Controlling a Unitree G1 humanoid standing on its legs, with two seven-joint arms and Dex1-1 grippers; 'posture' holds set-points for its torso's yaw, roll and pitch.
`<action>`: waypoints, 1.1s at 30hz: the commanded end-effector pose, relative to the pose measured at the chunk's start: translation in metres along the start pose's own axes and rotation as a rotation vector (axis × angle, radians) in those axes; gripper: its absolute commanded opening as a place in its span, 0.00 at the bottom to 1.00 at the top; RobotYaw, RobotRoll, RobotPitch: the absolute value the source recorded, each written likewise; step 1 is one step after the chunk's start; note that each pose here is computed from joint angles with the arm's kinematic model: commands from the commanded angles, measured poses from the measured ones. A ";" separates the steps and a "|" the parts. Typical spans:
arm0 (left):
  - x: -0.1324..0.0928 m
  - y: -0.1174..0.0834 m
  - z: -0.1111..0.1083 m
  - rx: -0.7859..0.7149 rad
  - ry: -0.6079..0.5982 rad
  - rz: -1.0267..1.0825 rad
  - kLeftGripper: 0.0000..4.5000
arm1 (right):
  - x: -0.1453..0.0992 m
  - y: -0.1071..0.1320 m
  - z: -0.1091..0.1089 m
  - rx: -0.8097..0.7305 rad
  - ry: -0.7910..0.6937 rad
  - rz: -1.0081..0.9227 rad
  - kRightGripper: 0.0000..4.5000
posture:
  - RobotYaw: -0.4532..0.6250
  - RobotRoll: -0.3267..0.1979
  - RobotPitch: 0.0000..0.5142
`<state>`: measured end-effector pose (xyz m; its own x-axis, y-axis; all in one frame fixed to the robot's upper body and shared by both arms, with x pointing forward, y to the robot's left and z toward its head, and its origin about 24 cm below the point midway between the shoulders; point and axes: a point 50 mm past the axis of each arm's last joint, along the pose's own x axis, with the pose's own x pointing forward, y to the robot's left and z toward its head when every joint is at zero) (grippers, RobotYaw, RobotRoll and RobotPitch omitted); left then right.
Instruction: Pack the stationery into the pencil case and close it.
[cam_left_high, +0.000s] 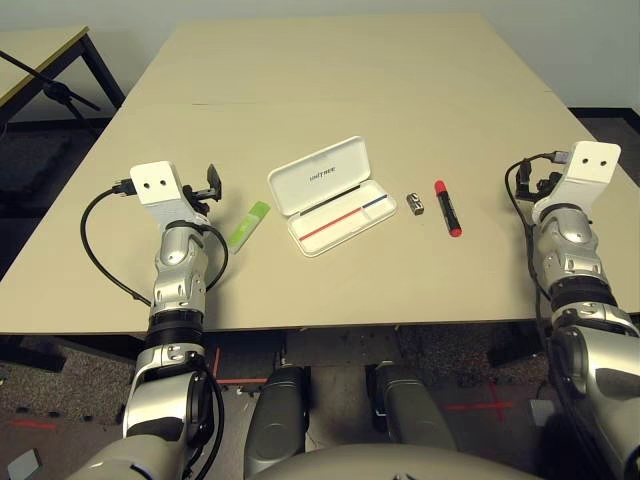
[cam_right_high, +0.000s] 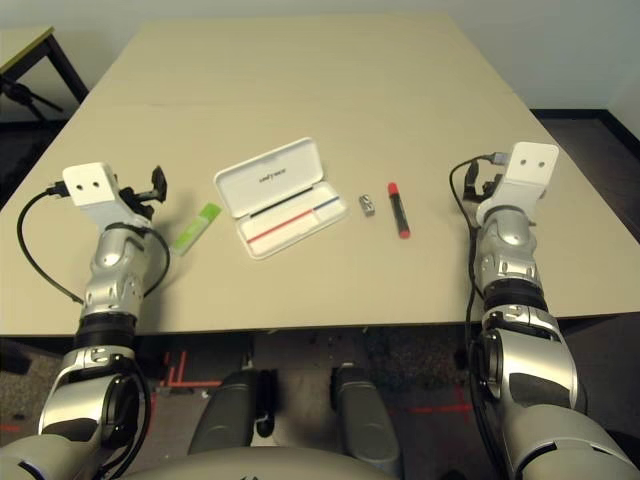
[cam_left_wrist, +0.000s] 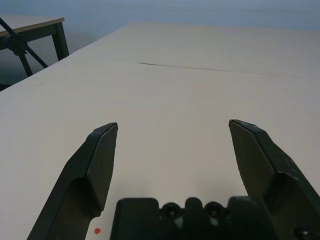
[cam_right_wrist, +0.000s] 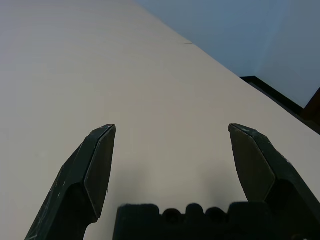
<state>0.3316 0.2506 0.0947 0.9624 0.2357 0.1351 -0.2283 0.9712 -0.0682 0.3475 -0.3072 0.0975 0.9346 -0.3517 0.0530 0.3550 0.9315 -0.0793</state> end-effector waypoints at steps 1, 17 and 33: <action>0.002 0.002 0.004 0.024 -0.013 -0.005 1.00 | -0.001 0.003 -0.001 0.002 0.000 0.011 0.99 | 0.35 0.62 0.21; 0.003 -0.026 0.044 0.169 -0.087 -0.369 1.00 | -0.002 0.019 0.021 -0.019 -0.098 0.325 0.99 | 0.34 0.62 0.20; -0.037 -0.088 0.048 0.439 0.382 -1.155 1.00 | -0.026 0.034 0.075 -0.218 -0.208 1.180 0.99 | 0.35 0.62 0.29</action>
<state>0.3131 0.1654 0.1485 0.6494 -0.6899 -0.3199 0.7602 0.6001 0.2490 0.3363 -0.2653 0.1661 0.7323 0.6805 0.0249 -0.6323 0.6931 -0.3461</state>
